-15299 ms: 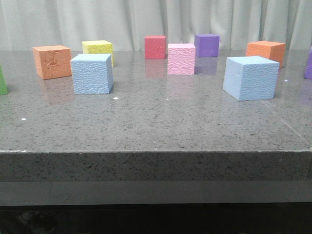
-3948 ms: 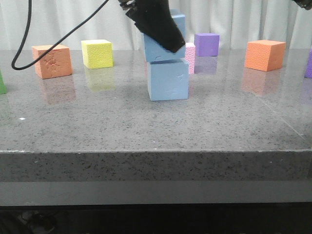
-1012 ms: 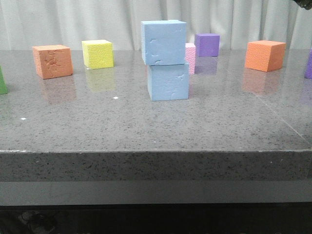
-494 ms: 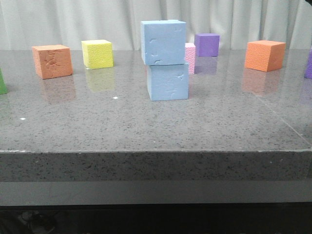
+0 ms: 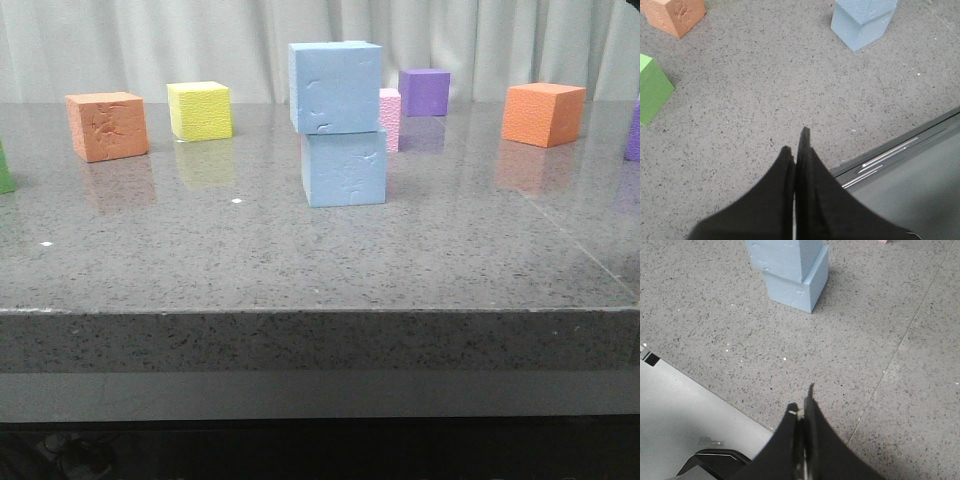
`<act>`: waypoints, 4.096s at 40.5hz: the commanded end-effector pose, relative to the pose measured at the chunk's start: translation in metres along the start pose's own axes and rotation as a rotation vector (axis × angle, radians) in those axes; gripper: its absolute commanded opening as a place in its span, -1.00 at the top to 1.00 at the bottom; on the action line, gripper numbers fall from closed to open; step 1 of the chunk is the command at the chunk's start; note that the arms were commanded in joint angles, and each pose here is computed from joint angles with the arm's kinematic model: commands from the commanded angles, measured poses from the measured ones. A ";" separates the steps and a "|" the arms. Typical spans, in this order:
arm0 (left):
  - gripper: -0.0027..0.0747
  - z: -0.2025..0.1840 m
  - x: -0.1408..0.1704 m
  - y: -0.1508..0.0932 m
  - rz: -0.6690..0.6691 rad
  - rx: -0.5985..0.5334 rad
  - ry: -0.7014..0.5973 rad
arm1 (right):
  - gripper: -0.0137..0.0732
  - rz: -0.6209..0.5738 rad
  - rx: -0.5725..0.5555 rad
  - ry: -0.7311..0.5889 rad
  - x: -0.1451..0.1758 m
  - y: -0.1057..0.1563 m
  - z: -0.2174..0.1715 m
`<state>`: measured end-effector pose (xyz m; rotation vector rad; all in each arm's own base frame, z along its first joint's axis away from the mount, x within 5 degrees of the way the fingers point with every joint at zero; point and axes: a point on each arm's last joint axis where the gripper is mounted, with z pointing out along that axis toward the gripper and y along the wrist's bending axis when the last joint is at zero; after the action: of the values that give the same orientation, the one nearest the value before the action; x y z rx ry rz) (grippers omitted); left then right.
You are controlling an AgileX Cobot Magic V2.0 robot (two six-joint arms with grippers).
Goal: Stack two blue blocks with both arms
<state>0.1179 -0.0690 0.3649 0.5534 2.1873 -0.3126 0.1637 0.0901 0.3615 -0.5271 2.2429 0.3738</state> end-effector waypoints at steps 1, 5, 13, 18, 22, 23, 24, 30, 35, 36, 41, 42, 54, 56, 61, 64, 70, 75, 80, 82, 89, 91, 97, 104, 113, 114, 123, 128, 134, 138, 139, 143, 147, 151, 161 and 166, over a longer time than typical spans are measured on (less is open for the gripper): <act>0.98 -0.009 -0.007 0.001 -0.010 -0.004 -0.123 | 0.95 -0.004 -0.003 -0.078 -0.010 0.001 -0.007; 0.98 -0.015 0.005 0.010 0.011 -0.086 -0.245 | 0.95 -0.004 -0.003 -0.077 -0.010 0.001 -0.007; 0.98 -0.008 0.063 0.029 0.005 -0.280 -0.519 | 0.95 -0.003 -0.004 -0.077 -0.010 0.001 -0.007; 0.98 0.003 0.104 0.031 -0.035 -0.340 -0.633 | 0.95 -0.003 -0.004 -0.077 -0.010 0.001 -0.007; 0.98 0.013 0.134 0.030 -0.047 -0.373 -0.688 | 0.95 -0.003 -0.004 -0.077 -0.010 0.001 -0.007; 0.98 0.017 0.141 0.031 -0.057 -0.379 -0.695 | 0.95 -0.003 -0.004 -0.077 -0.010 0.001 -0.007; 0.98 0.018 0.146 0.030 -0.073 -0.379 -0.717 | 0.95 -0.003 -0.004 -0.077 -0.010 0.001 -0.007; 0.98 0.030 0.172 0.032 -0.198 -0.392 -0.742 | 0.95 -0.003 -0.004 -0.077 -0.010 0.001 -0.007; 0.98 0.034 0.182 0.031 -0.211 -0.395 -0.755 | 0.95 -0.003 -0.004 -0.077 -0.010 0.001 -0.007; 0.98 0.034 0.183 0.031 -0.208 -0.393 -0.752 | 0.95 -0.003 -0.004 -0.077 -0.010 0.001 -0.007; 0.98 0.034 0.182 0.031 -0.187 -0.385 -0.751 | 0.95 -0.003 -0.004 -0.076 -0.010 0.001 -0.007; 0.98 0.034 0.182 0.030 -0.184 -0.380 -0.757 | 0.95 -0.003 -0.004 -0.076 -0.010 0.001 -0.007; 0.98 0.034 0.181 0.030 -0.182 -0.371 -0.755 | 0.95 -0.003 -0.004 -0.074 -0.009 0.001 -0.007; 0.98 0.034 0.181 0.030 -0.182 -0.371 -0.755 | 0.95 -0.003 -0.004 -0.074 -0.009 0.001 -0.007; 0.98 0.034 0.182 0.031 -0.186 -0.384 -0.755 | 0.95 -0.003 -0.004 -0.073 -0.009 0.001 -0.007; 0.98 0.034 0.182 0.031 -0.186 -0.386 -0.755 | 0.95 -0.003 -0.004 -0.073 -0.009 0.001 -0.007; 0.98 0.034 0.182 0.031 -0.186 -0.386 -0.755 | 0.95 -0.003 -0.004 -0.073 -0.009 0.001 -0.007; 0.98 0.034 0.182 0.031 -0.186 -0.386 -0.755 | 0.95 -0.003 -0.004 -0.073 -0.009 0.001 -0.007; 0.98 0.034 0.182 0.031 -0.186 -0.386 -0.755 | 0.95 -0.003 -0.004 -0.073 -0.009 0.001 -0.007; 0.98 0.034 0.182 0.031 -0.186 -0.386 -0.755 | 0.95 -0.003 -0.004 -0.073 -0.009 0.001 -0.007; 0.98 0.034 0.182 0.031 -0.186 -0.386 -0.755 | 0.95 -0.007 0.049 -0.096 -0.004 -0.007 -0.011; 0.98 0.034 0.182 0.031 -0.186 -0.386 -0.755 | 0.95 0.017 0.100 -0.142 0.001 -0.016 -0.019; 0.98 0.034 0.182 0.031 -0.186 -0.384 -0.755 | 0.95 0.110 0.258 -0.332 0.033 -0.037 -0.043; 0.98 0.034 0.182 0.031 -0.186 -0.384 -0.755 | 0.95 0.092 0.448 -0.590 0.092 -0.042 -0.059; 0.98 0.034 0.182 0.031 -0.186 -0.384 -0.755 | 0.95 0.101 0.537 -0.797 0.166 -0.040 -0.034; 0.98 0.034 0.182 0.031 -0.186 -0.384 -0.755 | 0.95 0.107 0.540 -0.808 0.173 -0.041 -0.030; 0.98 0.034 0.182 0.031 -0.186 -0.384 -0.755 | 0.95 0.134 0.548 -0.851 0.205 -0.043 -0.009; 0.98 0.034 0.182 0.031 -0.186 -0.384 -0.755 | 0.95 0.137 0.544 -0.836 0.206 -0.043 -0.008; 0.98 0.034 0.182 0.031 -0.186 -0.384 -0.755 | 0.95 0.137 0.543 -0.834 0.206 -0.043 -0.008; 0.98 0.034 0.182 0.031 -0.186 -0.384 -0.755 | 0.95 0.137 0.544 -0.836 0.206 -0.043 -0.008; 0.98 0.034 0.182 0.031 -0.186 -0.384 -0.755 | 0.95 0.137 0.544 -0.837 0.206 -0.043 -0.008; 0.98 0.034 0.182 0.031 -0.186 -0.384 -0.755 | 0.95 0.135 0.545 -0.842 0.206 -0.043 -0.009; 0.98 0.034 0.182 0.031 -0.186 -0.384 -0.755 | 0.95 0.117 0.540 -0.867 0.204 -0.042 -0.010; 0.98 0.034 0.182 0.031 -0.186 -0.384 -0.755 | 0.95 0.111 0.509 -0.892 0.202 -0.040 -0.011; 0.98 0.034 0.182 0.031 -0.186 -0.384 -0.755 | 0.95 0.163 0.479 -0.904 0.202 -0.040 -0.011; 0.98 0.034 0.182 0.031 -0.186 -0.384 -0.755 | 0.95 0.163 0.479 -0.904 0.202 -0.040 -0.011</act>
<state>0.0561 -0.0057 0.2038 0.0052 1.5690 -0.1478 0.0567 -0.0003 0.2027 0.1065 1.5173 0.1037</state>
